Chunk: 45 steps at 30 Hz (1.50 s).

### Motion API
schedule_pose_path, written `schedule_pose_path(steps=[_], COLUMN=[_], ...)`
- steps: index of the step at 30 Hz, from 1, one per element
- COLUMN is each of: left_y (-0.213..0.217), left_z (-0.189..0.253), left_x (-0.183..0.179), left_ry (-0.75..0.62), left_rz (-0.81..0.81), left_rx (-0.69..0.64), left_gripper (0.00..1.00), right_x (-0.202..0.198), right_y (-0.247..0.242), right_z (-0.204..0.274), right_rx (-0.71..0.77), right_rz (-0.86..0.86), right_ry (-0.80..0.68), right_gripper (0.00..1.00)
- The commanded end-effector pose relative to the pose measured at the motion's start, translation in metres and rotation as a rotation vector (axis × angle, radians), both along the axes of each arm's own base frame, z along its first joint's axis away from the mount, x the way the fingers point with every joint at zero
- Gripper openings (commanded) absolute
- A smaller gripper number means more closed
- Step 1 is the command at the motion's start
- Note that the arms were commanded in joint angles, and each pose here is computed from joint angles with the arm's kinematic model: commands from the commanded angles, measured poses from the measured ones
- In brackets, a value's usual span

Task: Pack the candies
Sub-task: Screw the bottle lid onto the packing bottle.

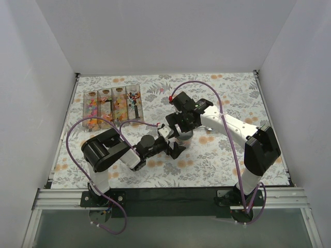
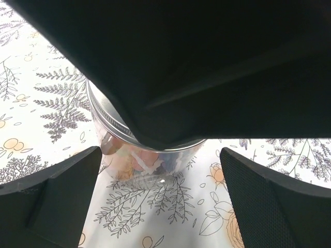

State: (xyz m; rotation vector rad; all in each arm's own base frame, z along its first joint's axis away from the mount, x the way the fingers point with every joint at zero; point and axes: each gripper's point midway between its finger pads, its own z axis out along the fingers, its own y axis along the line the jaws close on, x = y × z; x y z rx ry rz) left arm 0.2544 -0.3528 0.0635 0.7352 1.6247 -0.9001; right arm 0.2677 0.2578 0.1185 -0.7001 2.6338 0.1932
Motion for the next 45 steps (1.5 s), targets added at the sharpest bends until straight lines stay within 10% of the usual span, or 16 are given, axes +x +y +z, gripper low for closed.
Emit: schedule_pose_path(steps=[1, 15, 45], left_y=[-0.004, -0.003, -0.031], left_z=[0.000, 0.001, 0.007], left_x=[-0.007, -0.009, 0.004], left_ry=[0.004, -0.009, -0.058], left_rz=[-0.036, -0.055, -0.125], left_rx=[-0.002, 0.006, 0.034], left_gripper=[0.98, 0.98, 0.98], right_x=[0.001, 0.016, -0.009], right_y=[0.021, 0.012, -0.043], right_z=[0.027, 0.051, -0.016], right_rx=[0.088, 0.120, 0.275], right_rz=[0.017, -0.006, -0.016], right_ry=[-0.031, -0.095, 0.085], right_gripper=[0.98, 0.98, 0.26])
